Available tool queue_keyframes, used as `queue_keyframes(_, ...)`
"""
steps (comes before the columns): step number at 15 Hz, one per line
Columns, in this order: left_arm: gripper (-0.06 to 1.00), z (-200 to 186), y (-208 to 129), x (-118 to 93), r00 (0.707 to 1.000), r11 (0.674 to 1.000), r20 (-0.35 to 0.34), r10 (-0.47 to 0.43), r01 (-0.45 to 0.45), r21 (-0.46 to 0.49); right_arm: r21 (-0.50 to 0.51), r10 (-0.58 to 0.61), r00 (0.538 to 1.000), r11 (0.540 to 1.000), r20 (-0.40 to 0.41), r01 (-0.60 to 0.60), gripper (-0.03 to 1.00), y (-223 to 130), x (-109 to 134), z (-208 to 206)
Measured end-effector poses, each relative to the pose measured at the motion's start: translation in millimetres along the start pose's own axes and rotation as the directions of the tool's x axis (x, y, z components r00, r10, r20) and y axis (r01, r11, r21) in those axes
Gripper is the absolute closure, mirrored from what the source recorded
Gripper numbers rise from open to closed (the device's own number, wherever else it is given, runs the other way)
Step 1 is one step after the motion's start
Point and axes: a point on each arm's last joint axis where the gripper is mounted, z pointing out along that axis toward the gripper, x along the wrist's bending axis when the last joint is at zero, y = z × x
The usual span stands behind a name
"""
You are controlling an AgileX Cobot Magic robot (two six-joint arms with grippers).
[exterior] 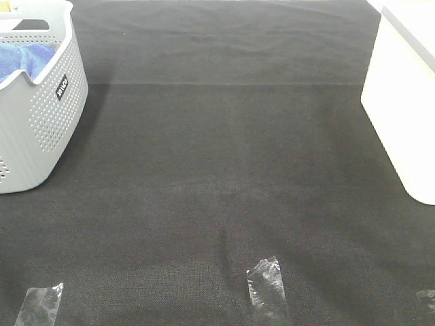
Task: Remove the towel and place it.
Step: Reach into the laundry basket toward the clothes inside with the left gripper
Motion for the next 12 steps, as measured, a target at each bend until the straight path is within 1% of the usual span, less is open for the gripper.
queue_keyframes(12,0.24,0.0,0.0,0.0,1.0,1.0,0.0,0.0,0.0,0.0,0.0,0.0,1.0,1.0,0.0,0.0,0.26,0.0,0.0,0.0)
